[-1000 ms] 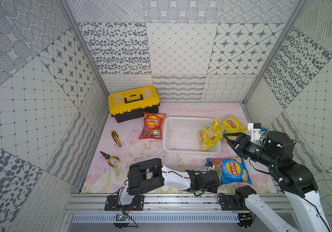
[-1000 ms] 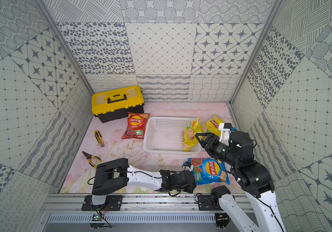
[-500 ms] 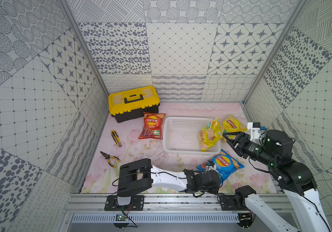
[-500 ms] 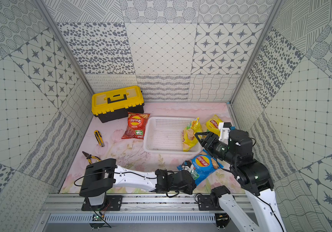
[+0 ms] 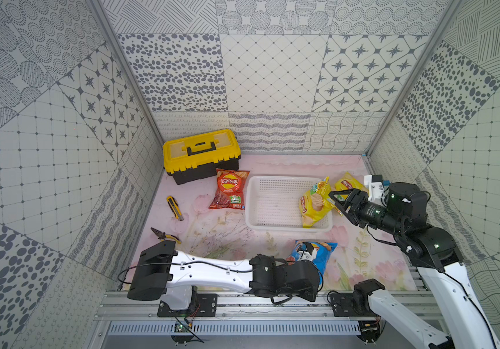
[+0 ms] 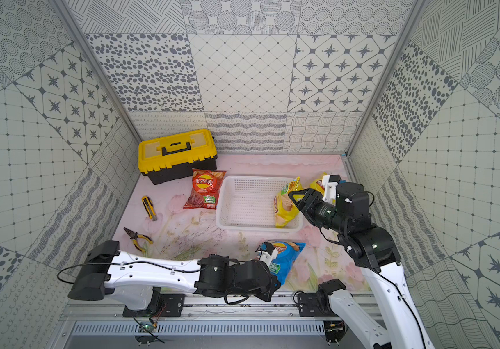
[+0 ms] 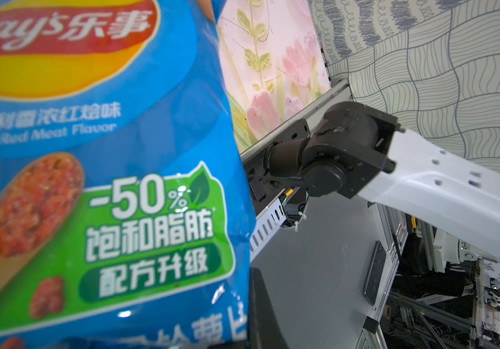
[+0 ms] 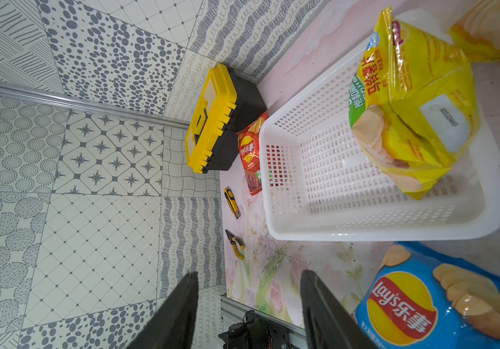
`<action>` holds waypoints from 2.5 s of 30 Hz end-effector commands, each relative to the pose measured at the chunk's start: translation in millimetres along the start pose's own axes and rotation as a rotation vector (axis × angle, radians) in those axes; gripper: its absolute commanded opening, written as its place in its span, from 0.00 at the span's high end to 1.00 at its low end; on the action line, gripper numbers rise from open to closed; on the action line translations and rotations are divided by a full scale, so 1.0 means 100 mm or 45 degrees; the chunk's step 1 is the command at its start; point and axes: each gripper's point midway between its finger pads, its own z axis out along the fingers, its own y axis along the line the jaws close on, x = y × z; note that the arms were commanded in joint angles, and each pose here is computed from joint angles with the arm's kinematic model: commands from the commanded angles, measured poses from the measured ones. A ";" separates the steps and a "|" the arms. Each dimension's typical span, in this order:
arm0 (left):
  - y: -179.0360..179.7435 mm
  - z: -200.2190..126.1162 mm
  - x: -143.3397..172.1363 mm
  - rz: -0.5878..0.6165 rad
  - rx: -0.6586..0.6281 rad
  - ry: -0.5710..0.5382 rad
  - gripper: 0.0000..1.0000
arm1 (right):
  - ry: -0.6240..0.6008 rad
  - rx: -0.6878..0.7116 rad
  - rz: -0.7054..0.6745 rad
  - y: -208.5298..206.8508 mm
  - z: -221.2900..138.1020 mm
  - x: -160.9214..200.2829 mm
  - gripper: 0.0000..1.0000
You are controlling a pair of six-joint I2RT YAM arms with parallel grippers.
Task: Put the potato chips into the basket
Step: Pick up the potato chip from the center of the board, then place the potato chip in the basket.
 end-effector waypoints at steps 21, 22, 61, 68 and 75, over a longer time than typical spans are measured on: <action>-0.26 -2.38 -1.36 0.090 -0.007 -0.732 1.00 | 0.076 -0.115 -0.079 0.32 0.32 -0.15 0.43; -0.27 -2.40 -1.46 0.082 -0.006 -0.772 1.00 | 0.081 -0.117 -0.084 0.33 0.33 -0.16 0.43; 0.79 -0.71 -3.19 -1.447 0.209 -0.790 1.00 | 0.019 -0.107 -0.132 0.26 0.19 -0.24 0.43; 0.82 -0.32 -3.21 -1.634 0.305 -0.699 1.00 | 0.006 -0.096 -0.123 0.24 0.18 -0.25 0.43; 0.85 0.02 -3.32 -1.772 0.386 -0.666 1.00 | 0.006 -0.074 -0.120 0.18 0.19 -0.24 0.43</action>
